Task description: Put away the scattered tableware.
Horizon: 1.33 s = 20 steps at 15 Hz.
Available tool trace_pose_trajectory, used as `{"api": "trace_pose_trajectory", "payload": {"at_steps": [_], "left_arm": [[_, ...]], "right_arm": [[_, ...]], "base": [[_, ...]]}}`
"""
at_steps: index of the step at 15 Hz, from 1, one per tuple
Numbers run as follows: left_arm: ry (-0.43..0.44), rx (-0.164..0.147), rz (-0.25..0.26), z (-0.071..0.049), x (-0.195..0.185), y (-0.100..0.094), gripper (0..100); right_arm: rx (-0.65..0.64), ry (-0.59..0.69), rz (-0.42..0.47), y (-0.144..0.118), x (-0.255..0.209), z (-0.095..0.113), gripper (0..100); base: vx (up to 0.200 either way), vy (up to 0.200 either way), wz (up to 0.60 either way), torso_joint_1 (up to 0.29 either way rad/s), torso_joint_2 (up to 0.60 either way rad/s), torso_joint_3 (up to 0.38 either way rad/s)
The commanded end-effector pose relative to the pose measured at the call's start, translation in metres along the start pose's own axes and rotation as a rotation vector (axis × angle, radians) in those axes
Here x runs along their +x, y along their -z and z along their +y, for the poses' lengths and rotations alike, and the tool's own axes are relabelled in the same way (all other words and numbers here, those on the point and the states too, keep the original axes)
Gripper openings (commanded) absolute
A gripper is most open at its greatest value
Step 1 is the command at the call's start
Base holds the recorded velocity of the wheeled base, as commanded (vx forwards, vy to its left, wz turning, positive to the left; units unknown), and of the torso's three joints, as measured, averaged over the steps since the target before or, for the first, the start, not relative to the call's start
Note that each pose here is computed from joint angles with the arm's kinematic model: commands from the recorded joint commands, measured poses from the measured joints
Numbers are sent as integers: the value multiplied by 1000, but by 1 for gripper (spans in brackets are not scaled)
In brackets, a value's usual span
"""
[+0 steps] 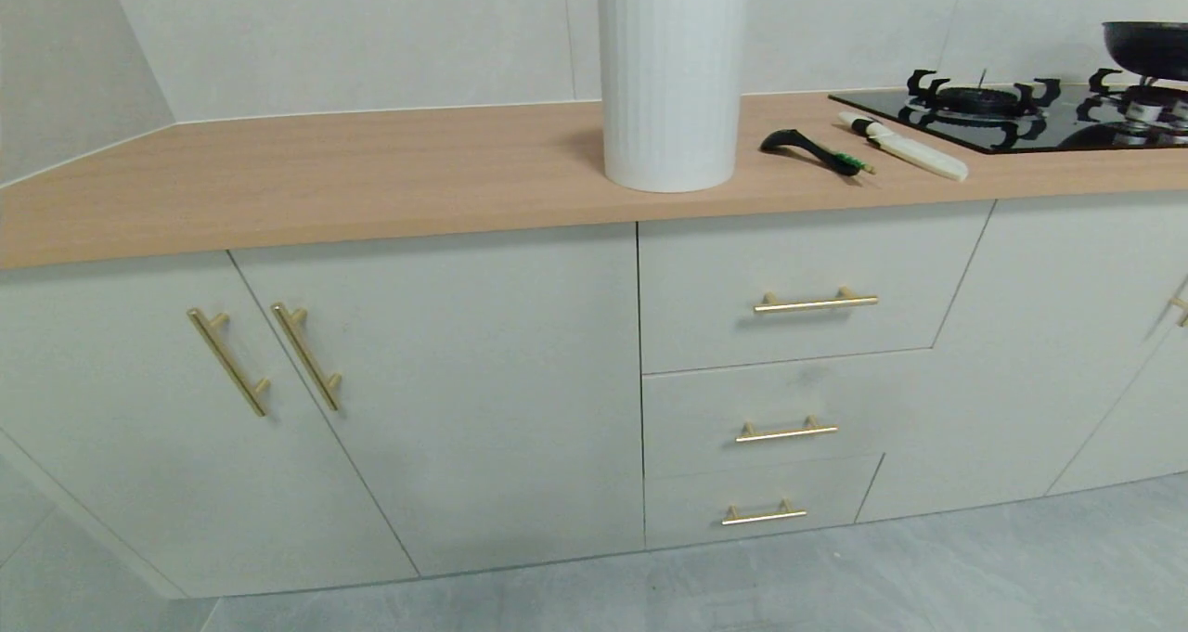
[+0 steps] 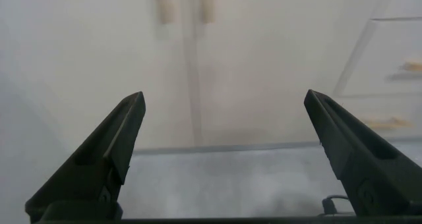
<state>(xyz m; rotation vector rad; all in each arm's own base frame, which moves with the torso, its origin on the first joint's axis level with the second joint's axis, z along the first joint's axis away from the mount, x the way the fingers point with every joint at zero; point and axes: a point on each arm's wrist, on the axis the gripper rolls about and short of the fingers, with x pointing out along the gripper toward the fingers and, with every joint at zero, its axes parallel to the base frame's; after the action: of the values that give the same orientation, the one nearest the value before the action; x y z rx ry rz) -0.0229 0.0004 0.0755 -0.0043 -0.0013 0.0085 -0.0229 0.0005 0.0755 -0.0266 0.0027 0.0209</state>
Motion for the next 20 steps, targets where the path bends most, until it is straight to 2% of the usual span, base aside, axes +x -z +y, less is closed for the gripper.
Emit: {"api": "trace_pose_trajectory", "payload": {"at_steps": [1, 9, 11, 13, 17, 18, 19, 20], "left_arm": [[-1, 0, 1, 0, 0, 0, 100], [-1, 0, 0, 0, 0, 0, 100], [-2, 0, 1, 0, 0, 0, 100], [-1, 0, 1, 0, 0, 0, 100], [-1, 0, 0, 0, 0, 0, 100], [-2, 0, 1, 0, 0, 0, 100], [-1, 0, 1, 0, 0, 0, 100], [-1, 0, 1, 0, 0, 0, 100]], "right_arm": [[-1, -1, 2, 0, 0, 0, 100], [-12, -16, -2, 0, 0, 0, 100], [12, -88, -113, -36, -9, 1, 100], [22, -157, -16, -51, 3, 1, 100], [32, -272, 274, -80, 56, 3, 100], [27, -284, 294, -83, 63, 3, 100], [21, -327, 378, -93, 88, 7, 100], [20, -341, 416, -97, 100, 9, 100]], "base": [[0, 0, 0, 0, 0, 0], [0, 0, 0, 0, 0, 0], [0, 0, 0, 0, 0, 0], [0, 0, 0, 0, 0, 0], [0, 0, 0, 0, 0, 0], [0, 0, 0, 0, 0, 0], [0, 0, 0, 0, 0, 0], [0, 0, 0, 0, 0, 0]]}}
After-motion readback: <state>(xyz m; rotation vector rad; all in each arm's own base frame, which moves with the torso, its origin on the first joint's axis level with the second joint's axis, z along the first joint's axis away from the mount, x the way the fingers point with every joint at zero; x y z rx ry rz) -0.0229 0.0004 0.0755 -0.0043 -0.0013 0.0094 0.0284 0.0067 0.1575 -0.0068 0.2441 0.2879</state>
